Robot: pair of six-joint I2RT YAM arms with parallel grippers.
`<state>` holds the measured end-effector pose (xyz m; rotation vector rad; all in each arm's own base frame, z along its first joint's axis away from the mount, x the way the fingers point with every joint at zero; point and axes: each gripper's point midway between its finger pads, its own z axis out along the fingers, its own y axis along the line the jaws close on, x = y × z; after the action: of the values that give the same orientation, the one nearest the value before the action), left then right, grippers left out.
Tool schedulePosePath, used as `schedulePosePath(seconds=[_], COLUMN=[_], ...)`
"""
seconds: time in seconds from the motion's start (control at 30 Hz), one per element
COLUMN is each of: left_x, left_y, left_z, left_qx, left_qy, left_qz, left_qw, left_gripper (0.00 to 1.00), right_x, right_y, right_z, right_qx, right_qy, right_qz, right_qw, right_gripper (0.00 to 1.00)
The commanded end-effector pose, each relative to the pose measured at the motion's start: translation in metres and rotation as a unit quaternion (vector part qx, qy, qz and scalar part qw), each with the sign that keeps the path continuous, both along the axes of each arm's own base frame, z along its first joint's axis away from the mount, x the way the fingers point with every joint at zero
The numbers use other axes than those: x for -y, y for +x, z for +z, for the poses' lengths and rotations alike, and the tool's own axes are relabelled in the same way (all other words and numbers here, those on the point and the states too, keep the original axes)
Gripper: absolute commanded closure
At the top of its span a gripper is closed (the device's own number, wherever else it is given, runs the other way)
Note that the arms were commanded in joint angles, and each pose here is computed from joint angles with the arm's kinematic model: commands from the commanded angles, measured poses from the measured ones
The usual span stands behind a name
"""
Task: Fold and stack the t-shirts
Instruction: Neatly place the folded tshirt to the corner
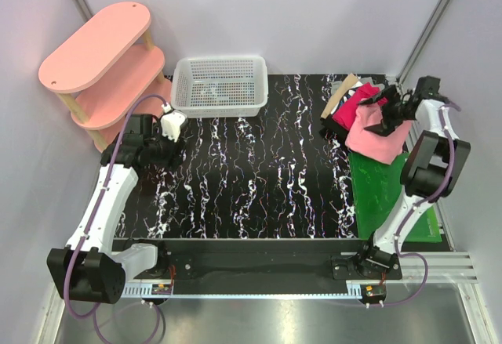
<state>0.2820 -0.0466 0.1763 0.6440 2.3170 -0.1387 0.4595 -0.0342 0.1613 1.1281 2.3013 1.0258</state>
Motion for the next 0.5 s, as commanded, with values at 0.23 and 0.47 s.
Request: schedulePosePath(seconds=[0.23, 0.47], left_x=[-0.001, 0.001], left_y=[0.006, 0.007], left_z=[0.017, 0.014], left_qx=[0.022, 0.012], left_qy=[-0.004, -0.009], left_qz=[0.005, 0.005], left_qw=[1.0, 1.0], left_gripper=[0.37, 0.36], right_x=[-0.001, -0.016], right_y=[0.094, 0.12], right_z=[-0.013, -0.035], right_qx=[0.068, 0.071], right_qy=[0.087, 0.12], right_qz=[0.042, 0.069], right_qw=[0.993, 0.988], right_gripper=[0.0, 0.0])
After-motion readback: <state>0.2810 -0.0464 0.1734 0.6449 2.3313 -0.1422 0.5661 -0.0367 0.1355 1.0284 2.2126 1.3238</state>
